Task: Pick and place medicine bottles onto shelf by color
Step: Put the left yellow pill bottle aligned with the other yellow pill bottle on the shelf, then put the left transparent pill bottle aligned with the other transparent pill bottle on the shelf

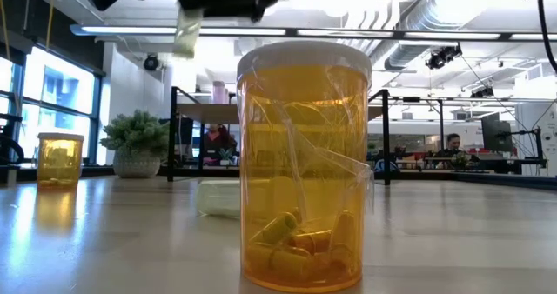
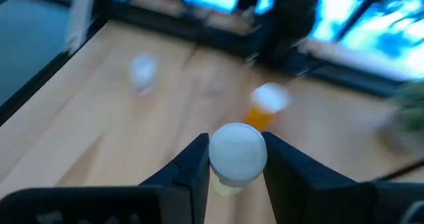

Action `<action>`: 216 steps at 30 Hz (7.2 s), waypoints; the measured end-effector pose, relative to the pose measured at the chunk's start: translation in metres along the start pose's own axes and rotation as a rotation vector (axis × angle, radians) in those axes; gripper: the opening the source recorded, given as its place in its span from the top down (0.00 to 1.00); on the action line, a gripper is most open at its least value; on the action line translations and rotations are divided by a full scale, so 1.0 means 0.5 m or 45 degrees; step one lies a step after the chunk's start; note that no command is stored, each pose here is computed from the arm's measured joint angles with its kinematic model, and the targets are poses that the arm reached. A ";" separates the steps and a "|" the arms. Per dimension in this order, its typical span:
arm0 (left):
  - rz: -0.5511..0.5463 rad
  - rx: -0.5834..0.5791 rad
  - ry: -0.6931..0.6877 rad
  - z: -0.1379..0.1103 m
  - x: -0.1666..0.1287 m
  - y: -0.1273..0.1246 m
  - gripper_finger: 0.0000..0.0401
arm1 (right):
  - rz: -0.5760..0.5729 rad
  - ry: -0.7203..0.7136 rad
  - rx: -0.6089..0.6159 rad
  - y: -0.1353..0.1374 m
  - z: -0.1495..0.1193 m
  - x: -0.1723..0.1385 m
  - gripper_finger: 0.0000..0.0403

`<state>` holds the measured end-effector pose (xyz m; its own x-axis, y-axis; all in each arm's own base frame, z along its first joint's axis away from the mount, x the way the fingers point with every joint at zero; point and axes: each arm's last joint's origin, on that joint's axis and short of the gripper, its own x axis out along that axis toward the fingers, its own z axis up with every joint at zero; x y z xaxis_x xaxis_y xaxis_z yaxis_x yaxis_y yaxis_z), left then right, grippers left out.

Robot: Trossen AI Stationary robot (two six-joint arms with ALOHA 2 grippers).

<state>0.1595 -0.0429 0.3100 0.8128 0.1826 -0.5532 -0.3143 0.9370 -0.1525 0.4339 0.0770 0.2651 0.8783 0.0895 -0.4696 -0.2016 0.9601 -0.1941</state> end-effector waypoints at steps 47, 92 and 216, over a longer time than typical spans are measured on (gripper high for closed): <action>0.011 0.044 0.022 -0.004 -0.002 0.003 0.52 | -0.610 0.140 0.561 -0.467 -0.067 -0.122 0.74; 0.016 0.049 0.031 -0.005 -0.002 0.004 0.52 | -0.608 0.205 0.517 -0.483 -0.079 -0.092 0.54; -0.019 -0.250 0.562 -0.454 0.079 -0.246 0.53 | -0.168 0.615 0.358 -0.252 0.107 -0.230 0.54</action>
<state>0.1187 -0.2187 0.1211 0.5455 -0.0140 -0.8380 -0.4253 0.8569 -0.2912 0.3814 -0.0399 0.3893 0.5770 -0.1035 -0.8102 0.0774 0.9944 -0.0718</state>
